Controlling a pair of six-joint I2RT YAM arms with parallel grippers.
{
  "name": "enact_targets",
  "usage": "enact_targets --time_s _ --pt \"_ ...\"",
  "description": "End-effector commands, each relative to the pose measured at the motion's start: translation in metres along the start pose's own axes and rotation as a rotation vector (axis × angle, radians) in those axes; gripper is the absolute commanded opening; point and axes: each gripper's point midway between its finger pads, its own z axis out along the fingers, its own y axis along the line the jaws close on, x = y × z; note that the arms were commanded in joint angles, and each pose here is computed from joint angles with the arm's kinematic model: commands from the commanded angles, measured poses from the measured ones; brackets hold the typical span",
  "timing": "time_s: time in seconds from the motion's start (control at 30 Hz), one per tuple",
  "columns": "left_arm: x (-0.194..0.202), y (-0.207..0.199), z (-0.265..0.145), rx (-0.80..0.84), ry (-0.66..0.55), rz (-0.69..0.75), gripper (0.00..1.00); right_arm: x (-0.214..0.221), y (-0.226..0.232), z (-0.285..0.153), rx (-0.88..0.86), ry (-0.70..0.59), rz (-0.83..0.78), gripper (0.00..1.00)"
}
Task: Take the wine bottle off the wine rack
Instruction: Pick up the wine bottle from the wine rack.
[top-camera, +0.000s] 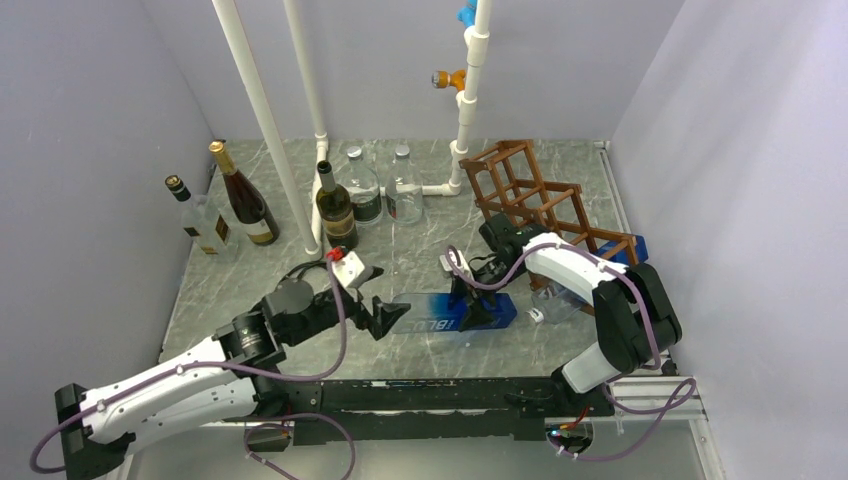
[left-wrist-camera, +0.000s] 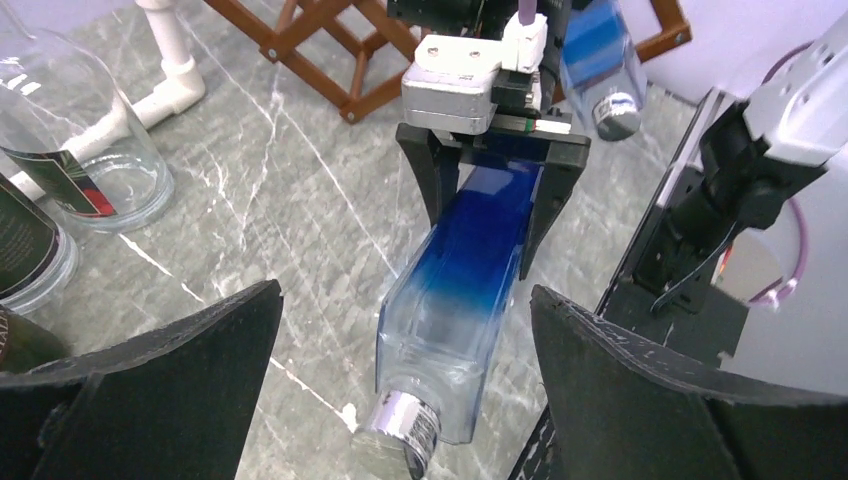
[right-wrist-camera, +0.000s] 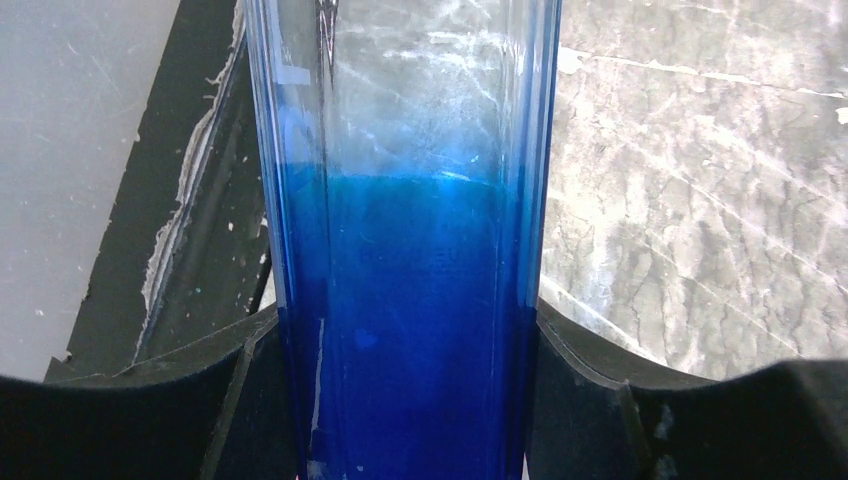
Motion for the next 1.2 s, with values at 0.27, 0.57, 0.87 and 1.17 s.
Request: enact_targets --time_s 0.27,0.57,0.87,1.17 --pt "-0.047 0.010 -0.016 -0.065 -0.290 -0.288 1.00 -0.076 -0.002 -0.034 0.039 -0.280 -0.036 0.00" --pt "-0.046 0.014 -0.006 -0.131 -0.268 -0.589 1.00 -0.083 -0.009 -0.045 0.087 -0.324 -0.002 0.00" --pt "-0.027 0.035 0.003 -0.359 -0.158 -0.833 1.00 -0.082 -0.016 -0.049 0.119 -0.330 0.028 0.00" --pt "-0.013 0.058 -0.014 -0.527 -0.147 -0.878 1.00 -0.082 -0.015 -0.048 0.115 -0.331 0.028 0.00"
